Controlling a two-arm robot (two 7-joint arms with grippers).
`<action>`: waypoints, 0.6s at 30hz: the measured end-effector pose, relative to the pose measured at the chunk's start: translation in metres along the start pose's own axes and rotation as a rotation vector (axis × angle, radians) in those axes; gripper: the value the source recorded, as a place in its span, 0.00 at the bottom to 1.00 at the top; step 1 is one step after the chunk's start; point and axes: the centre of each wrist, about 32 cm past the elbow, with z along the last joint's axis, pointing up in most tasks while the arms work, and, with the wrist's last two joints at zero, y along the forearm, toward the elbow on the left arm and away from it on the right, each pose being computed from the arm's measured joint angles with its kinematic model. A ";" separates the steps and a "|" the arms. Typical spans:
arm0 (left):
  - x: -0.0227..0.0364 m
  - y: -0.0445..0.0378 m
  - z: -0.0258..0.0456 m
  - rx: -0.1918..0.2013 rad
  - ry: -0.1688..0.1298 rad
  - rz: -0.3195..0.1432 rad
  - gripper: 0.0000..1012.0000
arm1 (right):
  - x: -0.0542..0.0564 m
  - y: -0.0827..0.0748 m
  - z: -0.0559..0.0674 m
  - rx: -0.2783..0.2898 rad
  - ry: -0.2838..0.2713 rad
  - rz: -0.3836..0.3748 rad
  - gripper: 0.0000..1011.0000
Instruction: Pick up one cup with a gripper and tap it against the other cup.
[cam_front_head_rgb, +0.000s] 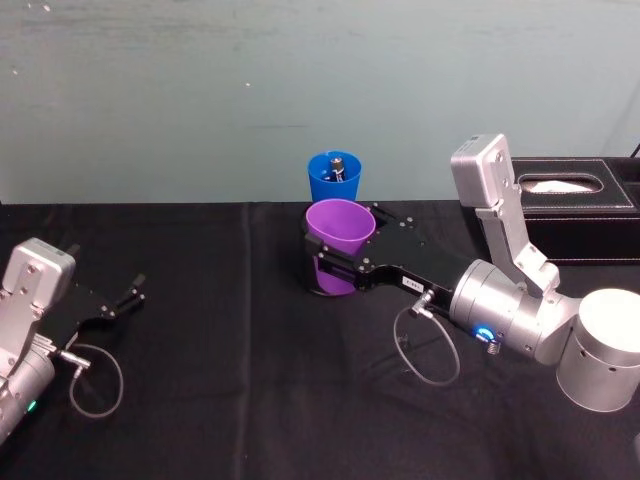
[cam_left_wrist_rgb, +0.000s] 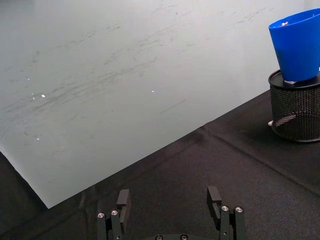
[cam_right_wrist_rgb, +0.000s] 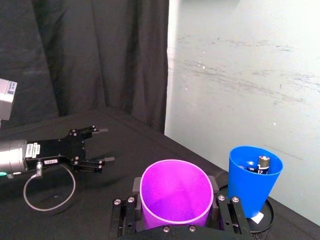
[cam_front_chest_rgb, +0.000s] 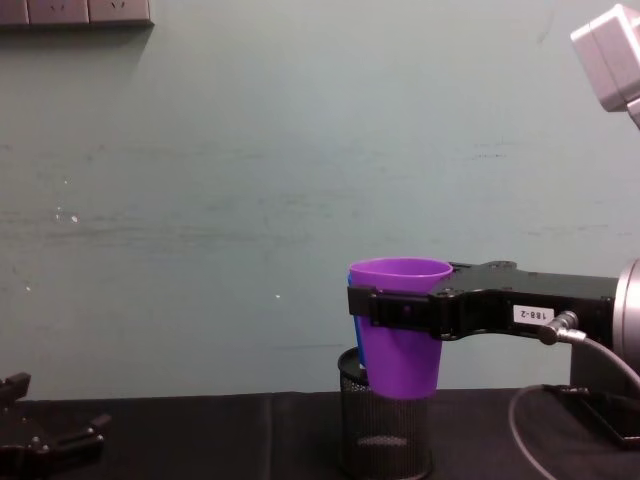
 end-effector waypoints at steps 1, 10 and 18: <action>0.0000 0.0000 0.0000 0.000 0.000 0.000 0.99 | 0.000 0.000 0.000 0.000 0.000 0.000 0.73; 0.0000 0.0000 0.0000 0.000 0.000 0.000 0.99 | 0.000 0.000 0.000 0.000 0.000 0.000 0.73; 0.0000 0.0000 0.0000 0.000 0.000 0.000 0.99 | 0.000 0.000 0.000 0.000 0.000 0.000 0.73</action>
